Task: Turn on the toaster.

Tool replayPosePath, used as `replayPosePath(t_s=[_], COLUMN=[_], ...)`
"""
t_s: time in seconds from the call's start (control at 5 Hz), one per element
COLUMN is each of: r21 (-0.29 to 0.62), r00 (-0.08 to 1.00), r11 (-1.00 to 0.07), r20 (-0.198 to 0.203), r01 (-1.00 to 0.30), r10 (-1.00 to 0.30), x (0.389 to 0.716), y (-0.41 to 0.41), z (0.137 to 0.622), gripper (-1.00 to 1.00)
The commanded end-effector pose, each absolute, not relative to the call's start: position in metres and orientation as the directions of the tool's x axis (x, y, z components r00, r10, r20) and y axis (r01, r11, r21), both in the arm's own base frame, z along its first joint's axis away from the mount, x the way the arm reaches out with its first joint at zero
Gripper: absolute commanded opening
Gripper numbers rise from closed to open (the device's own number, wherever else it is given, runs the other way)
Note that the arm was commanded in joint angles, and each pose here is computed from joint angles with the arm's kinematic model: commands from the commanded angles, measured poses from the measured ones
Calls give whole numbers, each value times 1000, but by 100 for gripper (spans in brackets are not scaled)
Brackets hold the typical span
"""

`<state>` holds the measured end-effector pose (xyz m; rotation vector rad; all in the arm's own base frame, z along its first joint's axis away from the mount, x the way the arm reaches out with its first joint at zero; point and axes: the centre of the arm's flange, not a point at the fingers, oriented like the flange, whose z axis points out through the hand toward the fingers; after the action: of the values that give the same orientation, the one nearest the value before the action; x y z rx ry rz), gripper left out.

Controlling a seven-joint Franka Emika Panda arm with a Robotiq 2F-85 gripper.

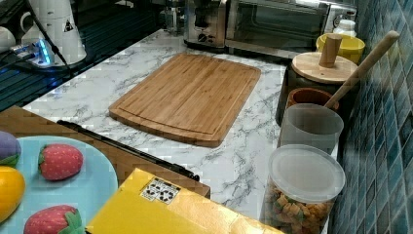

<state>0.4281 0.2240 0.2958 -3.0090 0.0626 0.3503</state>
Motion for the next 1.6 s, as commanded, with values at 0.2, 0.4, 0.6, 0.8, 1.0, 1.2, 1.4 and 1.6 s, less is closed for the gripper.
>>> replayPosePath(t_s=[0.2, 0.4, 0.6, 0.8, 1.0, 1.2, 1.4, 1.6], r21=[59, 59, 59, 59, 59, 59, 59, 59], r00=[926, 926, 926, 926, 926, 926, 926, 926], r11=[-993, -993, -993, -993, -993, -993, -993, -993], r20=[-358, -358, -358, -358, -358, -358, -358, -358], r01=[-105, -105, -105, -105, -105, -105, -105, -105], r10=[-119, -119, -119, -119, -119, -119, -119, -119], x=[375, 375, 375, 375, 375, 375, 375, 375], y=[211, 211, 211, 211, 211, 211, 211, 211], z=[181, 181, 182, 181, 182, 181, 181, 181], gripper=[-100, -100, -100, -100, -100, -100, -100, -100])
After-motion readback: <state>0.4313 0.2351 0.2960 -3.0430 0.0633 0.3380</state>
